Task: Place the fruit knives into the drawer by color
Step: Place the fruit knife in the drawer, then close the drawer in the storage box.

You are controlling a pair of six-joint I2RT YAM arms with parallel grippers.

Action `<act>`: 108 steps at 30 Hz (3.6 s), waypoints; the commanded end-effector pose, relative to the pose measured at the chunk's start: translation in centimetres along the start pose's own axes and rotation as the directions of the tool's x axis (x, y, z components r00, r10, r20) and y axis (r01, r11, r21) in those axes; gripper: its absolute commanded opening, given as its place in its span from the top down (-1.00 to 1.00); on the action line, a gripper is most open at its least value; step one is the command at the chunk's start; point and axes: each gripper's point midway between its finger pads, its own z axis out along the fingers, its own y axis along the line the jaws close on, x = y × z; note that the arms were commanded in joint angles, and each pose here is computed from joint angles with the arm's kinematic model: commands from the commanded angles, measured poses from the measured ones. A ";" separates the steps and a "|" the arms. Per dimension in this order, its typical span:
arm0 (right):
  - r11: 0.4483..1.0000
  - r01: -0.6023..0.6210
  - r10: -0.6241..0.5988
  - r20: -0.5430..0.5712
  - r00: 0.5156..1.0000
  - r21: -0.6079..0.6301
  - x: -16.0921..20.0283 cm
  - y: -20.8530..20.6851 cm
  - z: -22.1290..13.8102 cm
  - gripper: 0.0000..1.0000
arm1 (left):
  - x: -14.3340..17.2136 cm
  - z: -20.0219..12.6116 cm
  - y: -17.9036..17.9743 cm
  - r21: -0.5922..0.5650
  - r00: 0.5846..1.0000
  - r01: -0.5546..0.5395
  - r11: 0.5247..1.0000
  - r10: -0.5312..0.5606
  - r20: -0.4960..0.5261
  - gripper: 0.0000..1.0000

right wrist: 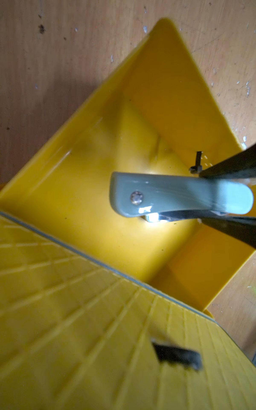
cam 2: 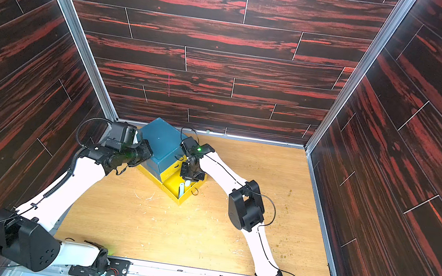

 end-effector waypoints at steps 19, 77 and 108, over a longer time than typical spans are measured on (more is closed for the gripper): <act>0.999 -0.004 0.007 -0.059 0.998 0.049 0.3 -1.4 2.3 0.52 | 1.0 0.2 1.5 -0.053 0.999 -0.005 0.999 0.002 -0.040 1.00; 0.952 -0.057 0.081 0.066 0.995 -0.300 6.6 -4.6 -7.1 1.00 | 0.7 1.6 0.6 -0.035 0.998 0.008 0.999 -0.011 -0.065 1.00; 0.910 -0.239 0.224 -0.084 0.971 -0.338 4.5 -5.2 1.2 1.00 | 1.8 2.0 1.9 -0.065 0.996 0.012 0.998 -0.017 -0.085 1.00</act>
